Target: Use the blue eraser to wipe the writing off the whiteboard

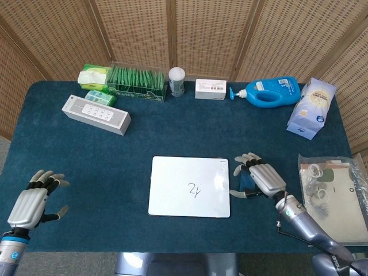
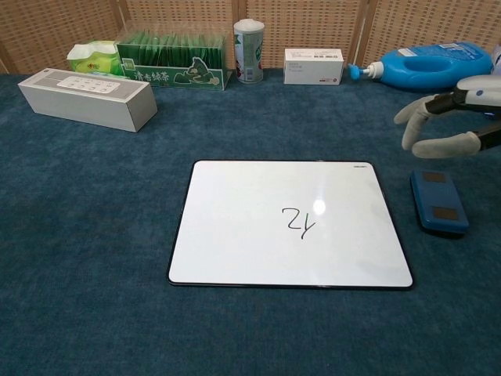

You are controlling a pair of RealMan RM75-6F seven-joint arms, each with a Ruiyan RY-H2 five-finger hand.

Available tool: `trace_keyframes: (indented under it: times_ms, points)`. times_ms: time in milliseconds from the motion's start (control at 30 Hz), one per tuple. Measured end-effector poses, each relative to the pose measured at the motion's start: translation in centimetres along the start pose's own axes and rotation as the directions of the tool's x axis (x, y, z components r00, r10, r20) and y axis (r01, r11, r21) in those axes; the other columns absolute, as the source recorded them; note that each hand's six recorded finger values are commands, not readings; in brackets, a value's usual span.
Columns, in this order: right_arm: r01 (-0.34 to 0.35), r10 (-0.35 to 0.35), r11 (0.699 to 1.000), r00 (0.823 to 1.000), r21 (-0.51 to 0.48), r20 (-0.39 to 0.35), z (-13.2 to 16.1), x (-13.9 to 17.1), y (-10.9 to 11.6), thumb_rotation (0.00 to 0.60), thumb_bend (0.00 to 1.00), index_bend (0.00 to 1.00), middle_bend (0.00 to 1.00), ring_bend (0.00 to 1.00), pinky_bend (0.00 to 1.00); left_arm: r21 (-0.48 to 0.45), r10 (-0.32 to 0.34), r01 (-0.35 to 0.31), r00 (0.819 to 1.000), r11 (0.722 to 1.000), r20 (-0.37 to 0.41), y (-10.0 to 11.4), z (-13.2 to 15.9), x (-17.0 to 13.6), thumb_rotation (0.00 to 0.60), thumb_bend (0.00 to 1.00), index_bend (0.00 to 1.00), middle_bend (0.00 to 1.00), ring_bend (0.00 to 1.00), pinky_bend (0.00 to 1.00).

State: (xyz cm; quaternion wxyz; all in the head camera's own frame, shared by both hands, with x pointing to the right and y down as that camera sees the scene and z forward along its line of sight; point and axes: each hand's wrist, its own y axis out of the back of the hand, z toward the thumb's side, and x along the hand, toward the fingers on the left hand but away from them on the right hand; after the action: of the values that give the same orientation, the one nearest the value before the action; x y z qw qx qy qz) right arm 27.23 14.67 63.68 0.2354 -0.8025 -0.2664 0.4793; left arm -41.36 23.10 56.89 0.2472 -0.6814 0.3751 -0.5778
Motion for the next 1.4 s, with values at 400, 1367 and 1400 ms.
trace_keyframes:
  times_ms: [400,1367,1400]
  points:
    - [-0.029,0.028,0.996,1.0,0.088,0.009,0.1,-4.7,-1.3,0.126,0.01,0.34,0.05,0.0,0.0,0.0,0.002,-0.002,1.0,1.0,0.0,0.1,0.4,0.6,0.6,0.33,0.33,0.2,0.13,0.0]
    - [-0.117,0.089,0.976,0.984,0.182,0.151,-4.6,-5.6,-3.0,0.084,0.02,0.44,0.06,0.0,0.0,-0.029,0.045,-0.044,0.996,0.999,0.07,2.1,1.7,-0.2,0.6,0.33,0.34,0.2,0.13,0.0]
    - [-0.116,0.088,0.977,0.984,0.181,0.155,-4.7,-5.5,-3.0,0.085,0.02,0.44,0.06,0.0,0.0,-0.03,0.047,-0.045,0.996,0.999,0.072,2.1,1.8,-0.2,0.6,0.33,0.34,0.2,0.13,0.0]
